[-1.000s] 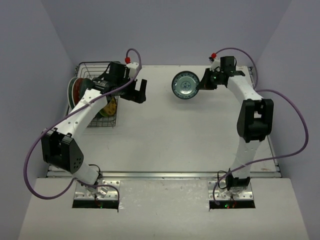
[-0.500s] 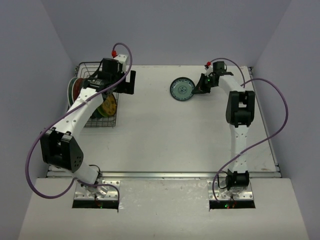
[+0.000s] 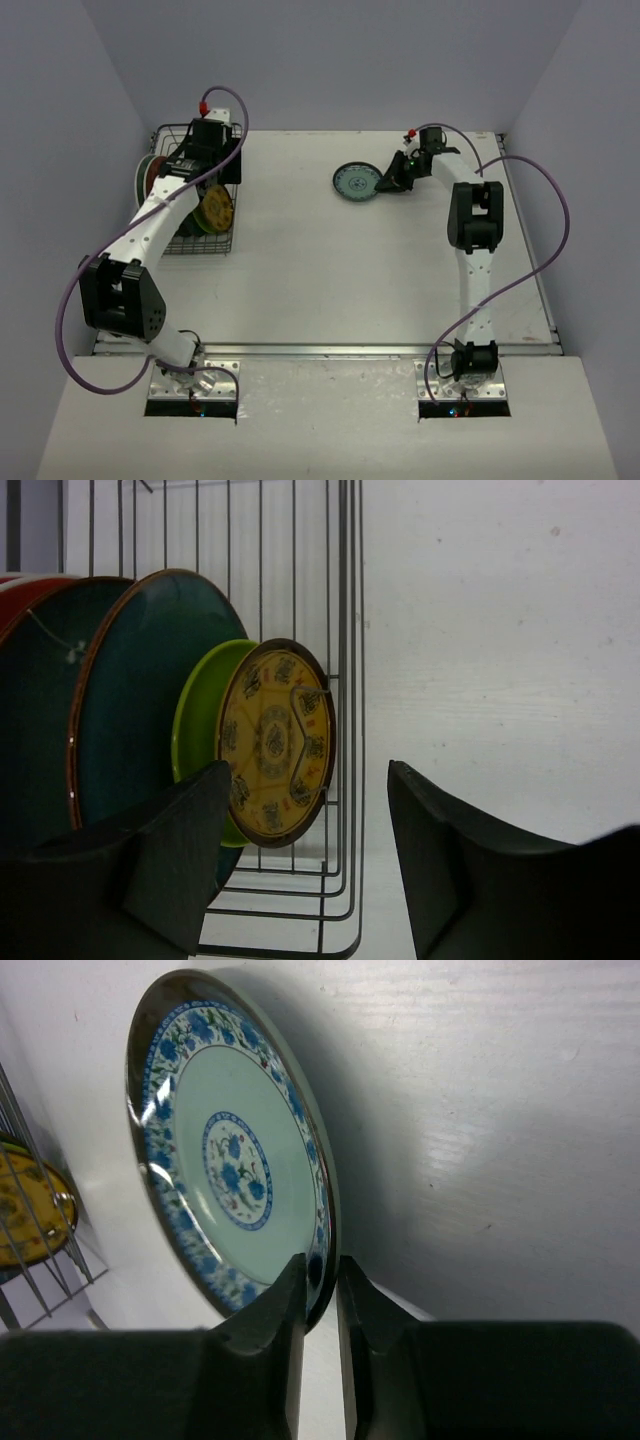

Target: Unload the plates from the dish rack

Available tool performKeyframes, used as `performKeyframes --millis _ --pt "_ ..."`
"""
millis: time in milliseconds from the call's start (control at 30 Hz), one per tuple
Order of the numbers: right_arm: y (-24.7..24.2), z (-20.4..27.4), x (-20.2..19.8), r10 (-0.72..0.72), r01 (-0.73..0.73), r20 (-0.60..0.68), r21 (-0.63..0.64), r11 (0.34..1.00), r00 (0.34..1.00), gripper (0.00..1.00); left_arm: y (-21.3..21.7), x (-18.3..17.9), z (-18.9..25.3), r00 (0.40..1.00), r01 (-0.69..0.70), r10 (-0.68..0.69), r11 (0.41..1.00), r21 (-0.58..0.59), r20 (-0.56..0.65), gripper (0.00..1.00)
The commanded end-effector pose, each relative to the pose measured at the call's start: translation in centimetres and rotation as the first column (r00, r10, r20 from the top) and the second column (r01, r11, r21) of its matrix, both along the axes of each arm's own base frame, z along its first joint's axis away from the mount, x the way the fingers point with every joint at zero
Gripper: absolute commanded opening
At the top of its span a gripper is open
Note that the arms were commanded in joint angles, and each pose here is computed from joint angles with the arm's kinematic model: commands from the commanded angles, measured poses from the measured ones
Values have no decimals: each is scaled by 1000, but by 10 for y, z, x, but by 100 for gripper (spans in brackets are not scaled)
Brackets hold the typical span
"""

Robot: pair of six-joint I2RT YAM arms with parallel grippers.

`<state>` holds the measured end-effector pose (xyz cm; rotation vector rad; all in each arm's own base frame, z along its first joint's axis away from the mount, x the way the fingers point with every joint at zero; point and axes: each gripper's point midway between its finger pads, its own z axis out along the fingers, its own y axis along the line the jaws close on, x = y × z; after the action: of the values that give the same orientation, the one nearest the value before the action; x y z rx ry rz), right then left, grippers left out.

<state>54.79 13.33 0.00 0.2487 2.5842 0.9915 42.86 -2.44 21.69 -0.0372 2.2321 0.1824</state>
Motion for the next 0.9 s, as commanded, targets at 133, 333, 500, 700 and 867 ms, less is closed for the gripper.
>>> performKeyframes --millis 133,333,500,700,867 --pt "9 14 1 10 -10 33 -13 1000 999 48 34 4 -12 991 -121 122 992 23 -51 53" --pt "1 41 -3 -10 16 71 -77 997 997 62 50 3 -13 980 -187 192 978 96 -43 52" --pt "-4 93 -8 -5 37 194 -157 987 981 80 64 1 -20 969 -230 241 959 166 -50 51" --pt "1 132 -26 50 25 291 -249 968 955 88 64 4 -41 965 -223 243 957 184 -96 45" --pt "9 152 -47 104 -5 345 -277 961 933 89 62 9 -56 964 -216 240 959 186 -118 38"
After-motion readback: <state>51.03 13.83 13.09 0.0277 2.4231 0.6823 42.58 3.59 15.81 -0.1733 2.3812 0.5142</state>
